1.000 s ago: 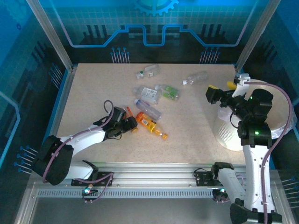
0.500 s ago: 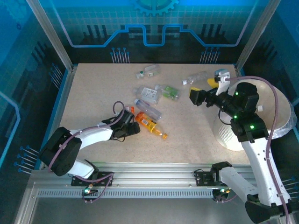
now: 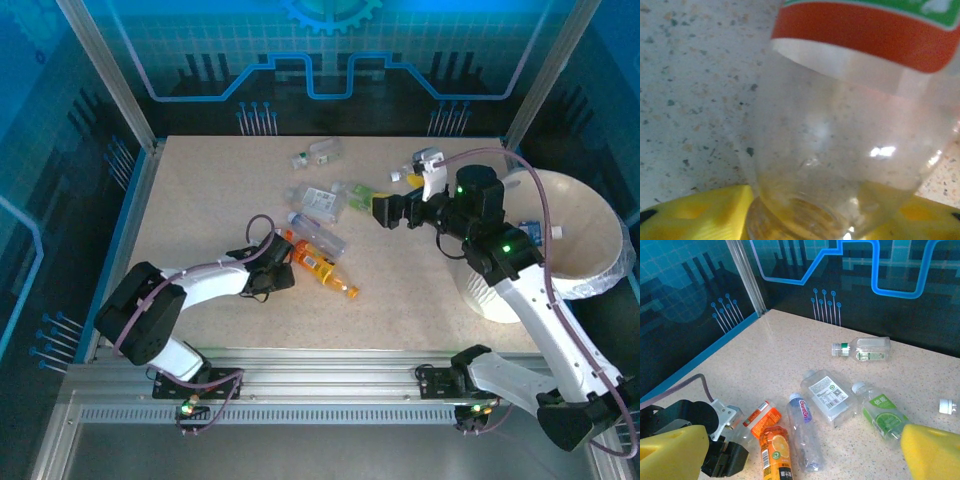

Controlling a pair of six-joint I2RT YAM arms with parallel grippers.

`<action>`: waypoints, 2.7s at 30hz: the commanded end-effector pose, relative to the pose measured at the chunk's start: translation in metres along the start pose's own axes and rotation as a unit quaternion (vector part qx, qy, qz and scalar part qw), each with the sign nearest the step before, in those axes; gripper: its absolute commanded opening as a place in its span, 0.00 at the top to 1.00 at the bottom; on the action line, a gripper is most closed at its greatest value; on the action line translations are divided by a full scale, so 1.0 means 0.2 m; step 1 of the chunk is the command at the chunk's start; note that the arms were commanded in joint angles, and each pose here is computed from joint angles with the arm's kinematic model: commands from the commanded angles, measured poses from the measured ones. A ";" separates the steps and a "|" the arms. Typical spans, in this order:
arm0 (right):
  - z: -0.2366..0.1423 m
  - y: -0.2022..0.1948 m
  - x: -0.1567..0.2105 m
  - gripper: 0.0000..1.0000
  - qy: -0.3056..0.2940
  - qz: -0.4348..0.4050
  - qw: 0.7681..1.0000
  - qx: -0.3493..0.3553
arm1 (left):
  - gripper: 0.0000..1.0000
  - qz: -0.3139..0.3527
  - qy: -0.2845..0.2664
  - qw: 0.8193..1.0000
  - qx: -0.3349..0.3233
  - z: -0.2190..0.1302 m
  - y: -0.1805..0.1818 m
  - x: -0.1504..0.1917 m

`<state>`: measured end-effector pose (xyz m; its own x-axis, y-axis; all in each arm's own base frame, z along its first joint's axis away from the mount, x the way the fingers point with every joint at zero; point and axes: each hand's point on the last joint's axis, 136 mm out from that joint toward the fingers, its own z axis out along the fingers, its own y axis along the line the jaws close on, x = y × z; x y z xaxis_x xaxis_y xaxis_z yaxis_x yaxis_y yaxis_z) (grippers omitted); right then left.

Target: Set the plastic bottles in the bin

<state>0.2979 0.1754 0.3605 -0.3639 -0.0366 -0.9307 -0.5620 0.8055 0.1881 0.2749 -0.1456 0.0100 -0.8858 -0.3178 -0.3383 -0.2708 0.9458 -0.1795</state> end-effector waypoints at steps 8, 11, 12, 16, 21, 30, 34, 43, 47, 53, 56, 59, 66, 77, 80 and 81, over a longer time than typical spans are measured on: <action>-0.03 -0.08 -0.07 0.00 -0.035 0.003 0.998 0.061 | 0.62 0.005 -0.018 0.998 0.065 0.05 -0.09 0.00; -0.04 -0.06 -0.07 0.00 -0.034 -0.002 0.998 0.053 | 0.67 0.007 -0.029 0.997 0.075 0.01 -0.10 -0.02; -0.04 -0.06 -0.07 0.00 -0.033 -0.002 0.998 0.050 | 0.68 0.008 -0.032 0.996 0.080 0.00 -0.11 -0.03; -0.02 -0.09 -0.06 0.00 -0.032 0.012 0.997 0.066 | 0.74 0.021 -0.054 0.991 0.124 -0.10 -0.19 -0.08; 0.00 -0.12 -0.05 0.00 -0.036 0.024 0.996 0.077 | 0.75 0.054 -0.119 0.966 0.221 -0.31 -0.32 -0.16; 0.06 -0.06 -0.03 0.00 -0.024 0.076 0.996 0.036 | 0.77 0.136 -0.211 0.904 0.347 -0.77 -0.53 -0.28; 0.10 0.02 -0.02 0.00 -0.009 0.093 0.995 -0.018 | 0.76 0.185 -0.215 0.859 0.425 -0.99 -0.67 -0.27; 0.09 0.23 -0.14 0.00 -0.032 0.118 0.982 -0.144 | 0.77 0.274 -0.191 0.733 0.592 -1.43 -1.00 -0.14; 0.02 0.32 -0.22 0.00 -0.063 0.106 0.973 -0.195 | 0.76 0.279 -0.186 0.714 0.615 -1.48 -1.06 -0.12; 0.01 0.36 -0.23 0.00 -0.068 0.097 0.969 -0.215 | 0.75 0.285 -0.174 0.702 0.629 -1.50 -1.09 -0.10; 0.02 0.39 -0.22 0.00 -0.057 0.092 0.966 -0.235 | 0.75 0.283 -0.170 0.702 0.631 -1.49 -1.10 -0.10; 0.06 0.40 -0.21 0.00 -0.040 0.097 0.966 -0.235 | 0.75 0.285 -0.162 0.702 0.632 -1.48 -1.10 -0.09; 0.11 0.47 -0.18 0.06 0.009 0.095 0.959 -0.266 | 0.75 0.292 -0.138 0.702 0.635 -1.45 -1.11 -0.05; 0.15 0.37 -0.18 0.47 -0.002 0.107 0.975 -0.196 | 0.49 0.276 -0.142 0.728 0.611 -1.37 -1.11 -0.10; 0.14 0.29 -0.18 0.52 -0.012 0.101 0.984 -0.144 | 0.29 0.261 -0.148 0.757 0.581 -1.31 -1.10 -0.14; 0.13 0.26 -0.19 0.53 -0.016 0.098 0.987 -0.124 | 0.25 0.257 -0.149 0.763 0.574 -1.29 -1.10 -0.15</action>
<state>0.3002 0.2505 0.3817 -0.5277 0.1070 -0.8427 -0.6800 0.5412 0.4946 0.2529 -0.3264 0.2935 -0.6011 -0.0702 -0.7961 0.7569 0.2697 -0.5952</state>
